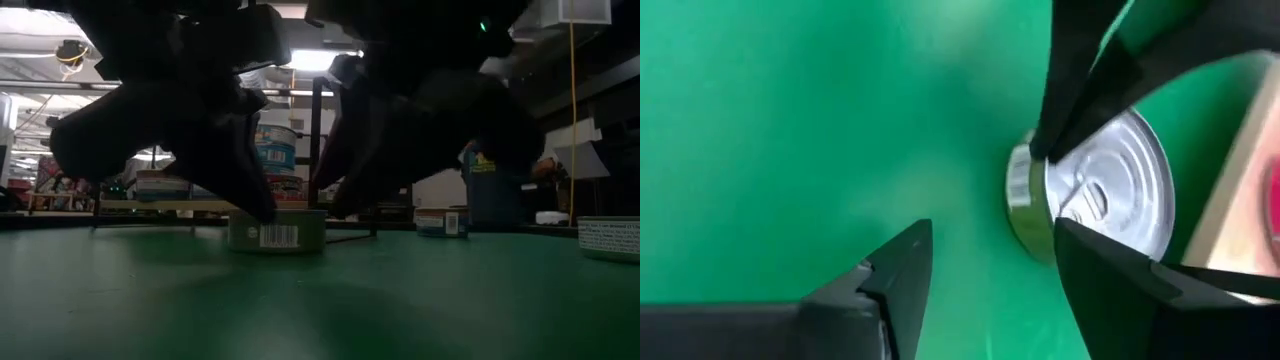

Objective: Stack canned seafood by type on shelf
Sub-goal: Put the green tuna can on the shelf

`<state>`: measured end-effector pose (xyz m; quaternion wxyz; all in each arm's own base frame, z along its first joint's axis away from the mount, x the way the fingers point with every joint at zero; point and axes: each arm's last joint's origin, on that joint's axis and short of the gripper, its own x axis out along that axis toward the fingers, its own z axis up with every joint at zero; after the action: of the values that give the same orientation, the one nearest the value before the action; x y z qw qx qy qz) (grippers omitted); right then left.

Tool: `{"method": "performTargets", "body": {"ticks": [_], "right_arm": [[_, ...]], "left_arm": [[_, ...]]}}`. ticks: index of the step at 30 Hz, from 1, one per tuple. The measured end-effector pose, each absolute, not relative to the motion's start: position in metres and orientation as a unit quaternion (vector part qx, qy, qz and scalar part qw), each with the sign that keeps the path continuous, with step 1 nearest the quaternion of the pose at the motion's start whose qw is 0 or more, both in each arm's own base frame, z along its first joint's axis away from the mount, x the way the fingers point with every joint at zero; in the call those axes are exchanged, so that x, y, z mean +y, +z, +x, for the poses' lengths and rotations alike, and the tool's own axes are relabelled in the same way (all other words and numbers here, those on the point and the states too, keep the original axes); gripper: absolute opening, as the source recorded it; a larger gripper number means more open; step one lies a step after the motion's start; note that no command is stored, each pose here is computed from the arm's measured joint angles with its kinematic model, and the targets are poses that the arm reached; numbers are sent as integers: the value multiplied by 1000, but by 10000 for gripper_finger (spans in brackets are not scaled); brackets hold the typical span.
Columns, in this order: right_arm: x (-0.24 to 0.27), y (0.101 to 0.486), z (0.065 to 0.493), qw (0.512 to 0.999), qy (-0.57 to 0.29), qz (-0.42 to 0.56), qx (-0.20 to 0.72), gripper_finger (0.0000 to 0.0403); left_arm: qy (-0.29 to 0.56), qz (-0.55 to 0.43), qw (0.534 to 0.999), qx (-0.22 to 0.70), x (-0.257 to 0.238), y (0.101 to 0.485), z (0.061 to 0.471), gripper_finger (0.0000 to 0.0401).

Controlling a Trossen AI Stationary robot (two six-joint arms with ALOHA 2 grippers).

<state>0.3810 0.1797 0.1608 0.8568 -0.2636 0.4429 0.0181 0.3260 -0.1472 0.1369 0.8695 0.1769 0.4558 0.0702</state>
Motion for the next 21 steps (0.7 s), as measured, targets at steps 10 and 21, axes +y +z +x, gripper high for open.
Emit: {"method": "performTargets", "body": {"ticks": [10,21], "right_arm": [[175,148,378,859,-18,-291,420,209],[177,152,383,869,-21,-303,390,209]], "left_arm": [[93,85,891,437,-145,155,323,1],[103,-1,904,414,-144,172,321,1]]}}
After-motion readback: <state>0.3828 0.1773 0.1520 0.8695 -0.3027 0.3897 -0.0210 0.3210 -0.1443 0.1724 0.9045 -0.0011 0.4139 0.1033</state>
